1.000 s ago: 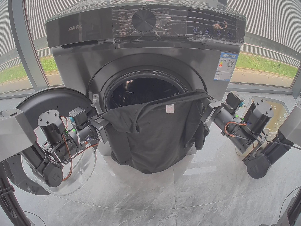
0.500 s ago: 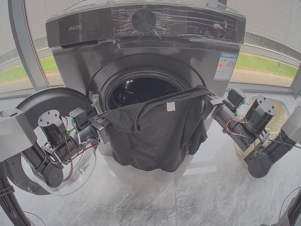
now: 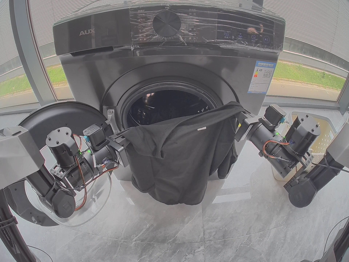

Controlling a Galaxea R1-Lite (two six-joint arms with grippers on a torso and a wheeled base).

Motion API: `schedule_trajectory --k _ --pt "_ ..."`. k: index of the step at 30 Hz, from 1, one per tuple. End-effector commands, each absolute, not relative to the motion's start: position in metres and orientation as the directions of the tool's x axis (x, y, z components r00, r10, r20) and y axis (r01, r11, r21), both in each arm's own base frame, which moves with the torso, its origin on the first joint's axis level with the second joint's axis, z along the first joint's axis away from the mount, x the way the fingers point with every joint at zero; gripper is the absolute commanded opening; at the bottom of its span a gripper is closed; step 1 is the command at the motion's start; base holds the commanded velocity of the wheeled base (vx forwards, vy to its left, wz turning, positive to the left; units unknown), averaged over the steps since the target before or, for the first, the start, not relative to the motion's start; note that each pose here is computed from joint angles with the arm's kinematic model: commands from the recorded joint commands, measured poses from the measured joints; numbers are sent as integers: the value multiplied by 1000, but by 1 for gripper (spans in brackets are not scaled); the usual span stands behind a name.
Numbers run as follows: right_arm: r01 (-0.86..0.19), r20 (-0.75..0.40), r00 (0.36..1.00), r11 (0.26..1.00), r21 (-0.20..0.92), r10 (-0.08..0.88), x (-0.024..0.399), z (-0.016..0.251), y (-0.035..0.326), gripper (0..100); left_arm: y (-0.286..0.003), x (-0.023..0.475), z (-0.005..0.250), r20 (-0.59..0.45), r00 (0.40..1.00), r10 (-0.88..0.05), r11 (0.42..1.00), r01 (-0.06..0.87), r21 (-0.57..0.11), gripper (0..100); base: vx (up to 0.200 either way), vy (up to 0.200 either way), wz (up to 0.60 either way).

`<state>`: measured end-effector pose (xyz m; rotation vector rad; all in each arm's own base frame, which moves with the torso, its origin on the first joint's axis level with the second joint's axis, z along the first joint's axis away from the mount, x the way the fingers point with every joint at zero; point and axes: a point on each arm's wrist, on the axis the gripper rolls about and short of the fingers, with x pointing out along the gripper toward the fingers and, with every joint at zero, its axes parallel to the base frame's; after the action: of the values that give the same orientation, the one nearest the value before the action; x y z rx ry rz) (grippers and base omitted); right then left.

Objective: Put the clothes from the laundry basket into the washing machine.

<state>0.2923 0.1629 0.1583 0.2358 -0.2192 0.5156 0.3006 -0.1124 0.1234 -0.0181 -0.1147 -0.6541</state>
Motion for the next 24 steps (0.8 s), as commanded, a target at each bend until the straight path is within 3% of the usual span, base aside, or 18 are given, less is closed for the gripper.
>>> schedule_trajectory --k 1,19,20,24 --pt "-506 268 849 846 166 455 291 159 160 0 -113 302 127 131 786 -604 795 607 18 0 0 0 0" --pt "-510 238 851 844 166 468 284 153 160 0 -115 301 121 111 785 -609 790 612 9 0 0 0 0" --pt "-510 238 851 844 166 468 284 153 160 0 -115 301 120 106 785 -611 790 614 7 100 0 0 0" --pt "-510 237 851 844 166 468 284 153 160 0 -115 300 118 97 785 -612 789 615 5 100 0 0 0"
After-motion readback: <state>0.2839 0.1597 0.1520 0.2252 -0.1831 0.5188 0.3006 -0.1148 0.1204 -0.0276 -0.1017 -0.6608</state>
